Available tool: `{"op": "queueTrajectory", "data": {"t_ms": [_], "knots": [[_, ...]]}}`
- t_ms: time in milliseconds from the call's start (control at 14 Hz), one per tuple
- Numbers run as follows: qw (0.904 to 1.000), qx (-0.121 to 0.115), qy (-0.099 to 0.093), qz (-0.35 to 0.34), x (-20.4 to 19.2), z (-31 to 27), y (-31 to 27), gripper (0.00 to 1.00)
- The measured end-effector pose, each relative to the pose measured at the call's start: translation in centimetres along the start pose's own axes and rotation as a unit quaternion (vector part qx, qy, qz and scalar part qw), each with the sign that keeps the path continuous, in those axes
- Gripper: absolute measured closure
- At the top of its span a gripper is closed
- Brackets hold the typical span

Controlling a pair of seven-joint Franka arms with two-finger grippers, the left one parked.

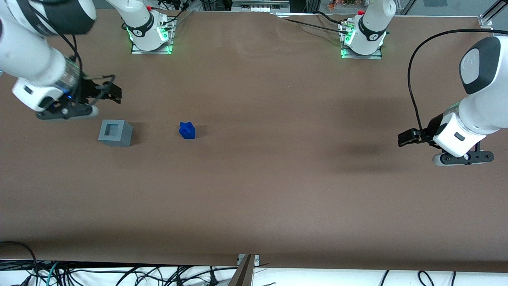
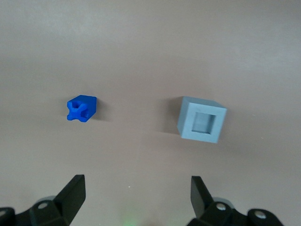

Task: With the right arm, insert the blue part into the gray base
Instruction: 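Move the open right gripper over the blue part and lower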

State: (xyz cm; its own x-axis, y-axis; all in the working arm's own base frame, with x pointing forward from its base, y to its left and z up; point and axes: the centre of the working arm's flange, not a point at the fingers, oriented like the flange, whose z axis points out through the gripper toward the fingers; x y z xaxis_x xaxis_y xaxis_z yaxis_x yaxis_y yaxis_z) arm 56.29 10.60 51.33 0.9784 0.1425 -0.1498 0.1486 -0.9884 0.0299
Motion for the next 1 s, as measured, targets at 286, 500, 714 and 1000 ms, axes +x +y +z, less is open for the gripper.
{"op": "queueTrajectory", "data": {"t_ms": [286,500,714,1000], "knots": [[0.9992,0.007,0.014,0.036,4.5,6.0,-4.1,0.01],[0.997,0.012,0.021,0.074,6.4,10.0,-7.9,0.01],[0.9936,0.015,0.024,0.109,6.5,13.8,-9.0,0.01],[0.9889,0.023,0.039,0.141,4.8,19.4,-11.0,0.01]]}}
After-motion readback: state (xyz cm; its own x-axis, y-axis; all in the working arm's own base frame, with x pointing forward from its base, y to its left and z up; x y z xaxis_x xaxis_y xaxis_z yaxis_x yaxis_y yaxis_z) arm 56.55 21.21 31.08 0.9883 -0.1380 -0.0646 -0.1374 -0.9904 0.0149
